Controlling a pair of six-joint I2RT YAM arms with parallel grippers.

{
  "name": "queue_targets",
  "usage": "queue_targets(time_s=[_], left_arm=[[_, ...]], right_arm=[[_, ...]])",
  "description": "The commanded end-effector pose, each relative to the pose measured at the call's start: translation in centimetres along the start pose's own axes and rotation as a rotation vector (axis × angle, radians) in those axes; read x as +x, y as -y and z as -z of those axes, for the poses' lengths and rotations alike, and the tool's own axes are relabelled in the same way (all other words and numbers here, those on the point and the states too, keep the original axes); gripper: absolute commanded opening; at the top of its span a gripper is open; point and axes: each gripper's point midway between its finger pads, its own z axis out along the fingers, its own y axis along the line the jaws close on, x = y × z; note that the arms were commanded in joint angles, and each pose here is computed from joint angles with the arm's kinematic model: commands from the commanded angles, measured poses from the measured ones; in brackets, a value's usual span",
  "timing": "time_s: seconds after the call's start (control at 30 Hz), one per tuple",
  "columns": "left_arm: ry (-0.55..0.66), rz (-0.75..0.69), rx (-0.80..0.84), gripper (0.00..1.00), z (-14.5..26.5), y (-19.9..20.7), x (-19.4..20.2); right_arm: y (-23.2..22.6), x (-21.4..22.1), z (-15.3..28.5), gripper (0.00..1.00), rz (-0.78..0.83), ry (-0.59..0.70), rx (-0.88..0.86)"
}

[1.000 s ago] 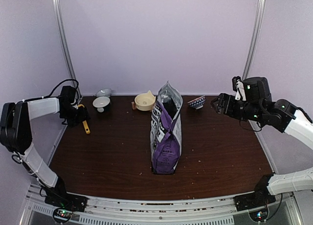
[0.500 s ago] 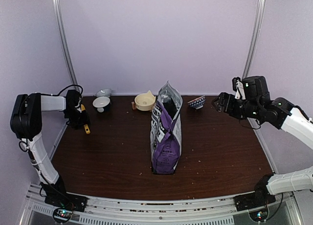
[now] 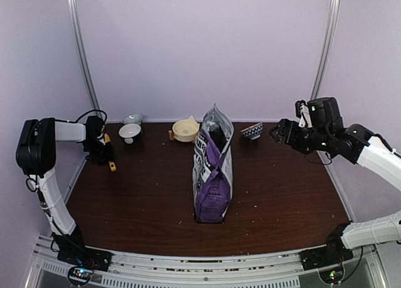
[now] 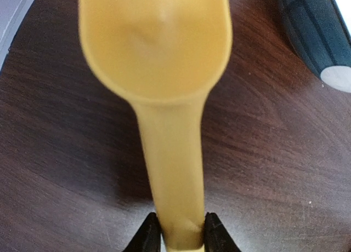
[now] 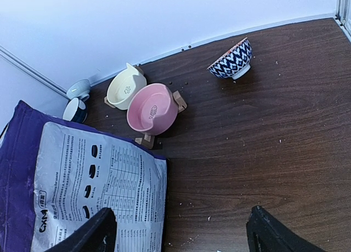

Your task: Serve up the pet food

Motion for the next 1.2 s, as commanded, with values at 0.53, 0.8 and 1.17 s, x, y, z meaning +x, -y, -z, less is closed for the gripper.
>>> queue_targets(time_s=[0.53,0.8,1.17], left_arm=[[-0.044,-0.062,-0.044,0.31,-0.5,-0.6,-1.6],[-0.088,-0.11,-0.031,0.16,-0.7,-0.3,-1.4],[-0.001,-0.161,-0.001,0.09,3.6,-0.3,-0.4]], right_arm=[[-0.2,-1.1,0.5,0.83,-0.023,0.037,-0.014],[-0.1,-1.2,0.5,0.83,-0.022,0.037,-0.014],[0.0,-1.5,2.0,0.83,-0.002,0.056,-0.021]])
